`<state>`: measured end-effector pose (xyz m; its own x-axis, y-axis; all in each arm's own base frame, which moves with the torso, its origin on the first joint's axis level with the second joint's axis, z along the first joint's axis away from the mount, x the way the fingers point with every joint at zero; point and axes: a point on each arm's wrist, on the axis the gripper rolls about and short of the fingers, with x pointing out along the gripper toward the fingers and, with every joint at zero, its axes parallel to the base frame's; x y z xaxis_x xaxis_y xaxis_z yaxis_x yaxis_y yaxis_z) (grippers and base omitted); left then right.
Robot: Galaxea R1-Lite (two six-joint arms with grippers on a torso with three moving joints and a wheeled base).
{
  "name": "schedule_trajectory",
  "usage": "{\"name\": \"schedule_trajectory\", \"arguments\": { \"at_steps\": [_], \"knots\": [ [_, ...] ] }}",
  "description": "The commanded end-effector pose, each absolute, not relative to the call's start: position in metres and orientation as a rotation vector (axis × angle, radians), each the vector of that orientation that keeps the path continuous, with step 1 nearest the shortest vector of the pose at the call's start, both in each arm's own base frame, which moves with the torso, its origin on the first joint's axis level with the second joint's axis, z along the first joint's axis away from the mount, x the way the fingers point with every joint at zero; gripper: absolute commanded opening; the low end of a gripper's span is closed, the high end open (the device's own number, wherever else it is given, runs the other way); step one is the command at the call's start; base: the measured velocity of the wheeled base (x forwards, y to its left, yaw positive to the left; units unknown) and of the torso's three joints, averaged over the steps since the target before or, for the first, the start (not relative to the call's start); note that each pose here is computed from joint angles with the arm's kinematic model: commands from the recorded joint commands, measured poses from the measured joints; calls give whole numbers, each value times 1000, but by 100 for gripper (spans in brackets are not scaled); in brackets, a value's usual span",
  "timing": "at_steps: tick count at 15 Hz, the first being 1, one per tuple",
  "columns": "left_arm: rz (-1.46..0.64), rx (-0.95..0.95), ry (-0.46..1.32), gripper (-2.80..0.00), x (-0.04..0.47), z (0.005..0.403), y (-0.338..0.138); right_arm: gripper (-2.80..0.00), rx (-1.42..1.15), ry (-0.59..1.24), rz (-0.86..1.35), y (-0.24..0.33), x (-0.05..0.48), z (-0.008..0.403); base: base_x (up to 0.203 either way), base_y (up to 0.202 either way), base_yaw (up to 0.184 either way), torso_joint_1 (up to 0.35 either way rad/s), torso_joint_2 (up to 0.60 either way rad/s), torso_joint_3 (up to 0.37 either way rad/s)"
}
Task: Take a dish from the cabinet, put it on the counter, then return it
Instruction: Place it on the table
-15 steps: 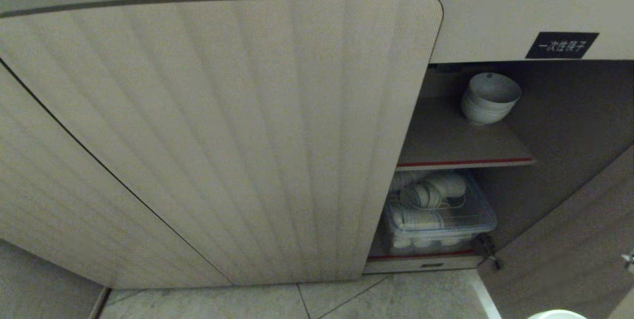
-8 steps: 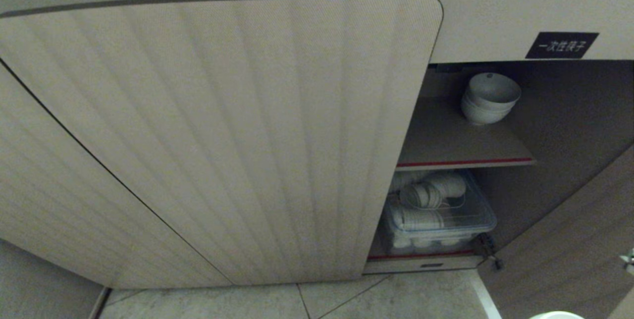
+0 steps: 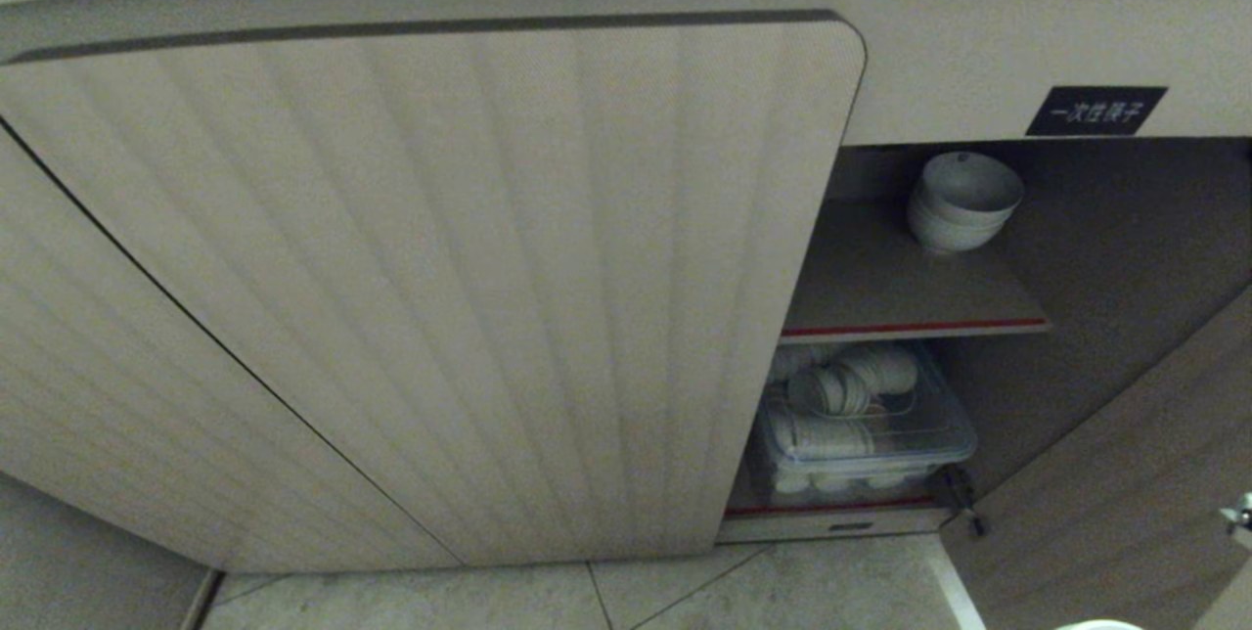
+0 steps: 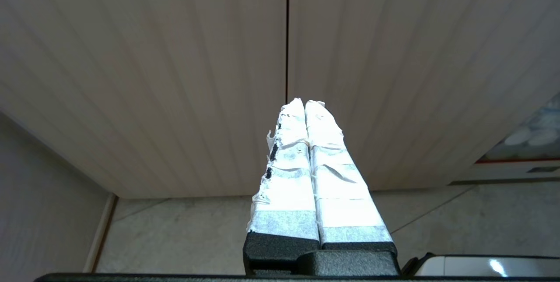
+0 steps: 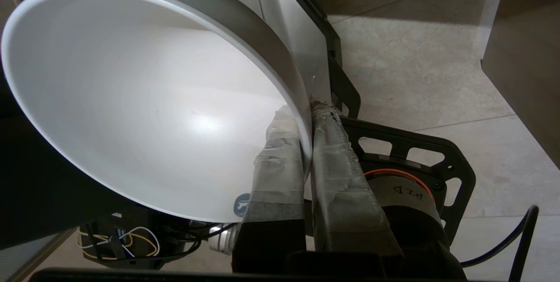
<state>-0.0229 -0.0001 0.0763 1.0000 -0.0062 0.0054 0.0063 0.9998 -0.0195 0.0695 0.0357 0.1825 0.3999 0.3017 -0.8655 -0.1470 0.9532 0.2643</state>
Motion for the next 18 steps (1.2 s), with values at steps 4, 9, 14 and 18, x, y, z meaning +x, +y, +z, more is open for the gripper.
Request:
{"name": "schedule_trajectory", "arguments": {
  "at_steps": [4, 9, 14, 18],
  "knots": [
    [-8, -20, -5, -280, -23, 76, 0, -280, 153, 1131, 287, 36, 69, 182, 0, 0, 0, 117, -345, -286],
    [-7, -20, -5, -280, -23, 76, 0, -280, 153, 1131, 287, 36, 70, 183, 0, 0, 0, 182, -504, -287],
    [-8, -20, -5, -280, -23, 76, 0, -280, 155, 1117, 296, 37, 71, 186, 0, 0, 0, 197, -486, -281],
    [-8, -20, -5, -280, -23, 76, 0, -280, 124, 1115, 315, 37, 71, 186, 0, 0, 0, 220, -490, -280]
  ]
}}
